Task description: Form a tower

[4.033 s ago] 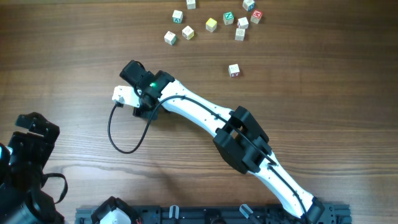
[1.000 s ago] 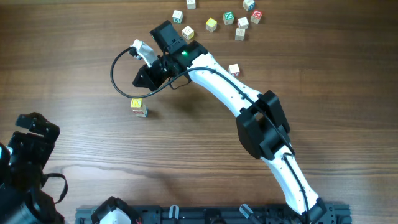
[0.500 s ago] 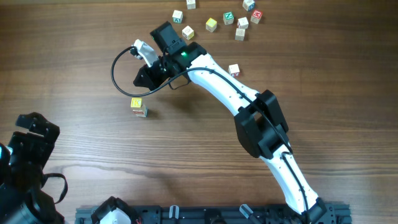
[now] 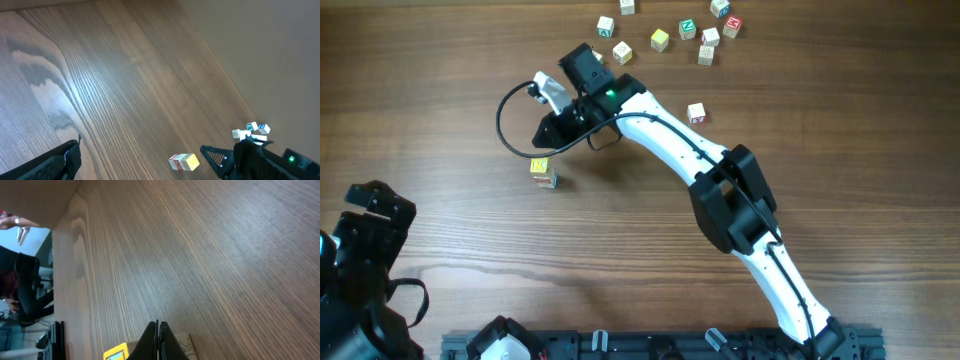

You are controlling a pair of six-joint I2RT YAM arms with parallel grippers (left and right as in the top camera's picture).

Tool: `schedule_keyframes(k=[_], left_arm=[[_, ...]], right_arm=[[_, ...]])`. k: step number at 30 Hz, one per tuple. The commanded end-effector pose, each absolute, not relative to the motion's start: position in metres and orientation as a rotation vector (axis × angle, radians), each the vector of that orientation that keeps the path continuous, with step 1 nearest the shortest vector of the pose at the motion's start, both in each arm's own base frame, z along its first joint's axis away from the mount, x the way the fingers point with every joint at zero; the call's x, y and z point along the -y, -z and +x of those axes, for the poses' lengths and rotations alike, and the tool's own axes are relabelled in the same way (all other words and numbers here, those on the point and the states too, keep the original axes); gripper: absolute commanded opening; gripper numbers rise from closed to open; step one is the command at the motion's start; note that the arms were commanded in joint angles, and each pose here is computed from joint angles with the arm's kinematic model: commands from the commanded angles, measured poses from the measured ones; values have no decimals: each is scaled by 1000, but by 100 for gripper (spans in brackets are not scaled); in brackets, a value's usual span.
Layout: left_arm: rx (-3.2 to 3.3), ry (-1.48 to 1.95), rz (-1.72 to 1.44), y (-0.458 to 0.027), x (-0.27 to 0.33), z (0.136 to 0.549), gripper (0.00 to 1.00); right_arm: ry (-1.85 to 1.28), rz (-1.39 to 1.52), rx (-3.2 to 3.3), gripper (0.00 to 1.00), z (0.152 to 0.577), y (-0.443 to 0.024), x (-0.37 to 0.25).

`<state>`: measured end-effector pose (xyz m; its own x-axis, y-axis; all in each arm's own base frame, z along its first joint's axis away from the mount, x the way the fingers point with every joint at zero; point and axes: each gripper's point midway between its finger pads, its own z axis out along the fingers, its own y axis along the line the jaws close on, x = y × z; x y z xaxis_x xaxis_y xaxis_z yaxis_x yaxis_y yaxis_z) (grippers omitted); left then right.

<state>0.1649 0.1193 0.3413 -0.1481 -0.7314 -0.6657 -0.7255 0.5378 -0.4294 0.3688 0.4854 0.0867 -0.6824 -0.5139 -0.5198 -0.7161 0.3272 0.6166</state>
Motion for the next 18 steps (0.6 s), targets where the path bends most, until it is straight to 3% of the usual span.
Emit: schedule_keyframes(k=[1, 18], left_arm=[[-1875, -12, -1184, -344, -121, 163, 100], [-1875, -12, -1184, -344, -121, 163, 100]], right_arm=[[-1319, -1131, -2389, 4, 357, -79, -491], [-1371, -1149, -2380, 4, 349, -83, -494]])
